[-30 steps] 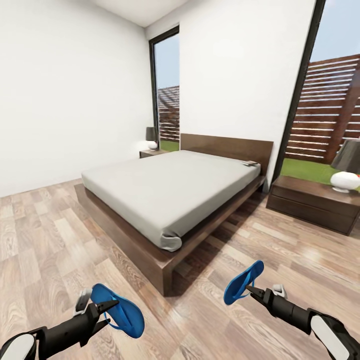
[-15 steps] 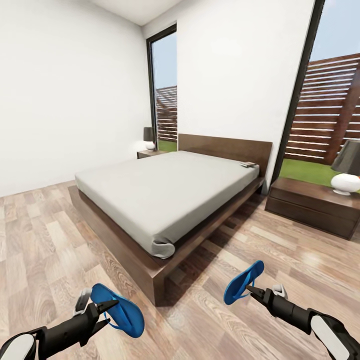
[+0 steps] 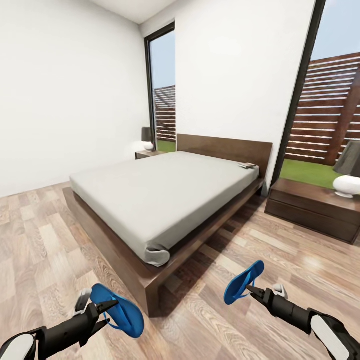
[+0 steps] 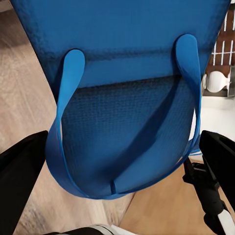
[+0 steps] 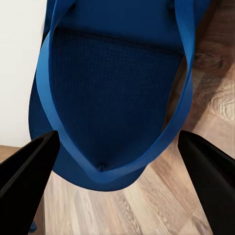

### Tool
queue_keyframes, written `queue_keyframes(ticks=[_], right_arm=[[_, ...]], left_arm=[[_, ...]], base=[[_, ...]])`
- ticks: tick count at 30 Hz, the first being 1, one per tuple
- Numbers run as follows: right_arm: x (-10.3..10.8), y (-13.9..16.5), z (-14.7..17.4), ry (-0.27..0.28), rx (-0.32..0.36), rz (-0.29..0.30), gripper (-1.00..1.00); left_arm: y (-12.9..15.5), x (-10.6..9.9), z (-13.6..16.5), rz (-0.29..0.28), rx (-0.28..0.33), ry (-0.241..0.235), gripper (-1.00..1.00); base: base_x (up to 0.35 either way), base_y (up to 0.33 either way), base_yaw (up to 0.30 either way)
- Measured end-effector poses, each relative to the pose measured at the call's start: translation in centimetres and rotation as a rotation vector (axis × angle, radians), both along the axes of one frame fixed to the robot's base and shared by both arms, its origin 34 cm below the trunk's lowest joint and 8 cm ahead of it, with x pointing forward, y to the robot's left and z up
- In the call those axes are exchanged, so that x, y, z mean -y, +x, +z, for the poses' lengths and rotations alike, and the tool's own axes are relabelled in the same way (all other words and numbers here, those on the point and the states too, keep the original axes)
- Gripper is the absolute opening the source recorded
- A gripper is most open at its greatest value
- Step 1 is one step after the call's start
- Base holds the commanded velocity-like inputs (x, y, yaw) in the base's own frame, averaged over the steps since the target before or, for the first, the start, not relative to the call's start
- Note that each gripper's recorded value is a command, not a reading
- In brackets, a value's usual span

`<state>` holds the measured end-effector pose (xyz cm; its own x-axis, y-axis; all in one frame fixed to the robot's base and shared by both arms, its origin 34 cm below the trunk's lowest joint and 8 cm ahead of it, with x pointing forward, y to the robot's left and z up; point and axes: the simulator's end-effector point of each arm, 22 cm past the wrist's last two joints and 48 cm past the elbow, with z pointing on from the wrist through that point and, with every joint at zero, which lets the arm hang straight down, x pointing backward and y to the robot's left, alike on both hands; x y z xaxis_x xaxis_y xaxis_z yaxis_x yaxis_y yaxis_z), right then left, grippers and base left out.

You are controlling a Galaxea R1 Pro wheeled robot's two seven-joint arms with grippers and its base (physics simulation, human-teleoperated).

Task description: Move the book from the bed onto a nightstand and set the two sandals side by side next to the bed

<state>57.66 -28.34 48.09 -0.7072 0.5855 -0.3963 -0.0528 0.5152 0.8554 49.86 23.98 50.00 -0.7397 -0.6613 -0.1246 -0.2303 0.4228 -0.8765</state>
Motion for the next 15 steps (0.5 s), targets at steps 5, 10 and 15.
queue_keyframes(ticks=[5, 10, 15], right_arm=[[0.02, 0.0, -0.02, 0.0, -0.001, 0.0, -1.0], [0.01, 0.0, -0.03, 0.0, -0.001, 0.0, -1.0], [-0.02, -0.04, -0.07, 0.0, -0.003, 0.002, -1.0]], left_arm=[[-0.01, 0.03, -0.02, -0.001, 0.0, 0.0, -1.0], [-0.04, 0.1, -0.02, -0.003, -0.001, -0.001, -1.0], [-0.08, -0.04, -0.05, -0.006, -0.002, 0.004, -1.0]], base=[[0.025, -0.015, 0.0], [0.004, -0.002, 0.0], [0.0, 0.0, 0.0]])
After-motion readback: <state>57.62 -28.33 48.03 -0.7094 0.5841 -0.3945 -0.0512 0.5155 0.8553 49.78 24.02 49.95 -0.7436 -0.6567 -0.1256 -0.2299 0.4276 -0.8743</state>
